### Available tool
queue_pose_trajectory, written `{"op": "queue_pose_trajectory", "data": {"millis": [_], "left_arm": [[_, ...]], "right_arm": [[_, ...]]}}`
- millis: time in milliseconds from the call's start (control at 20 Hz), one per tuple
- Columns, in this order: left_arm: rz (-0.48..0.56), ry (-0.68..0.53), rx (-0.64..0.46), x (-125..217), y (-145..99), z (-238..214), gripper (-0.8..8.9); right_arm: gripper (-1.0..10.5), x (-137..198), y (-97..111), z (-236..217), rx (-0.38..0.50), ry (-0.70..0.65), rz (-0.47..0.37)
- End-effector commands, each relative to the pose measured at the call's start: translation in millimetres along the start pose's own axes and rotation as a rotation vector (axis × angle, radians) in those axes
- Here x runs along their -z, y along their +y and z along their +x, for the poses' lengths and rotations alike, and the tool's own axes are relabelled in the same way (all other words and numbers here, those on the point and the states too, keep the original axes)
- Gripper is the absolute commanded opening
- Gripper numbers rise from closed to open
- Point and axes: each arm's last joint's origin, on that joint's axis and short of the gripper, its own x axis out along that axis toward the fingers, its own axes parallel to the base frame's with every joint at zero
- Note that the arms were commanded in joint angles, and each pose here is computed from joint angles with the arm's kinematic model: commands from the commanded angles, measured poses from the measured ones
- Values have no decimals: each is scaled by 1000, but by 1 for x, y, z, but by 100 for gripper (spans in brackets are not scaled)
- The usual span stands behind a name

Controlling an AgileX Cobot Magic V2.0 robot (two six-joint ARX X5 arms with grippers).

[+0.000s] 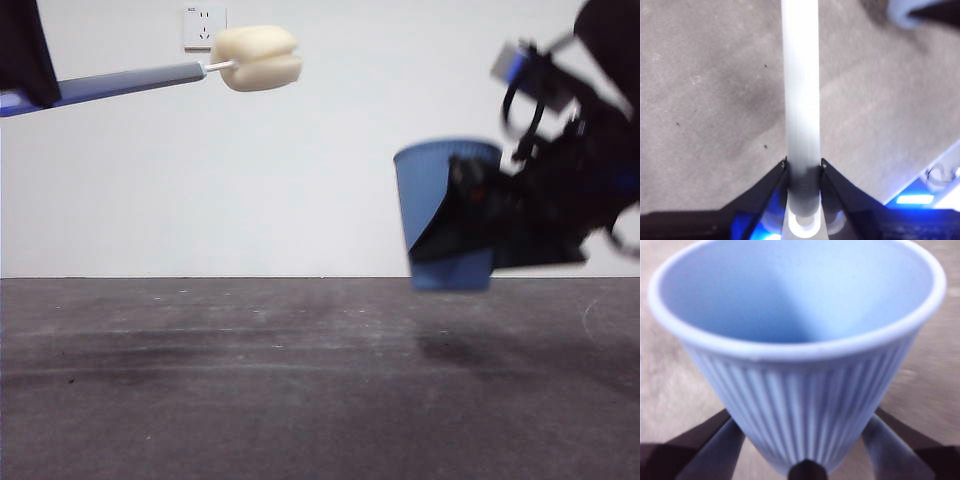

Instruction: Pick up the cup brush,pick up the cup,insert the brush into the cup,clean the cup,put the cup brush back,put the cup back to the fixed position on the table

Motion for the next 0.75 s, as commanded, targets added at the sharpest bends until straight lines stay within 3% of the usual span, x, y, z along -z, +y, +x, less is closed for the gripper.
{"op": "queue_pose_trajectory", "data": {"millis": [50,300,500,750], "left_arm": [[93,20,3,2,-1,-1,-8],[207,98,14,10,-1,-1,-8],[266,133,20,13,-1,-1,-8],[430,217,84,18,-13,3,-8]], "right_arm": [[-13,-20,7,-24,48,115,-102],[-13,-57,17,-55,125,304,-249],[-13,-47,22,-62,179,503,-394],[-13,-38,26,-68,291,700,-650]]}}
